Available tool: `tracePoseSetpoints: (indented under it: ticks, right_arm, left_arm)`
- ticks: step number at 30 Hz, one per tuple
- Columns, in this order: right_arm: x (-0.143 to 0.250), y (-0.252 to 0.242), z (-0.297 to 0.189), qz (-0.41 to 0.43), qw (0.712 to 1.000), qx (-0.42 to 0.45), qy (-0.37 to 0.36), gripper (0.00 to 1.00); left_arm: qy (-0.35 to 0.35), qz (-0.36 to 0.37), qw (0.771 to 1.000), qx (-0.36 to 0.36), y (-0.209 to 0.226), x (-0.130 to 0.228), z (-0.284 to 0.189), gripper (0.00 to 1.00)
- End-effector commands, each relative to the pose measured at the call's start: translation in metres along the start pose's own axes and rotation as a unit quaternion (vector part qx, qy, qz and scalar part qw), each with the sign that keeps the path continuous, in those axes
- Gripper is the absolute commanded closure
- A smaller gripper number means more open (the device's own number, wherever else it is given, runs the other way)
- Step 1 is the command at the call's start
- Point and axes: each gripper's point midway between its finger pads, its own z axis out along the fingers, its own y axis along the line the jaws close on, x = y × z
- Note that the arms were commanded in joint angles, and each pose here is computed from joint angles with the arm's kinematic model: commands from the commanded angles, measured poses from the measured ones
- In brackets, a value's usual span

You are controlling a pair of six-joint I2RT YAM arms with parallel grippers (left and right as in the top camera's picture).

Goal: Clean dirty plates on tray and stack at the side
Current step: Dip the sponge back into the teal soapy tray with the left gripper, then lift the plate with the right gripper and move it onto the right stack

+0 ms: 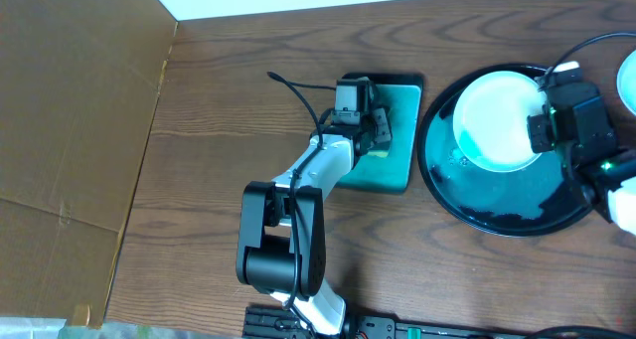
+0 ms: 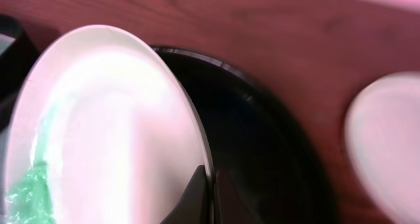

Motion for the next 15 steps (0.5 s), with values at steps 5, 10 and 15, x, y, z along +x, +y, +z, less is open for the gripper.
tracePoseSetpoints:
  ticks: [5, 10, 15]
  right_arm:
    - [-0.031, -0.023, -0.039, -0.223, 0.953, 0.203, -0.036, 0.99]
    - [-0.066, -0.014, -0.066, -0.325, 0.901, 0.278, -0.071, 0.99]
    - [-0.093, -0.004, -0.089, -0.409, 0.849, 0.324, -0.086, 0.99]
  left_arm:
    - [-0.027, -0.008, 1.0, -0.001, 0.003, -0.016, -0.013, 0.52]
    - [-0.075, -0.022, 0.997, 0.002, 0.011, -0.044, -0.044, 0.31]
    - [-0.11, -0.048, 0.993, -0.01, 0.035, -0.065, -0.066, 0.27]
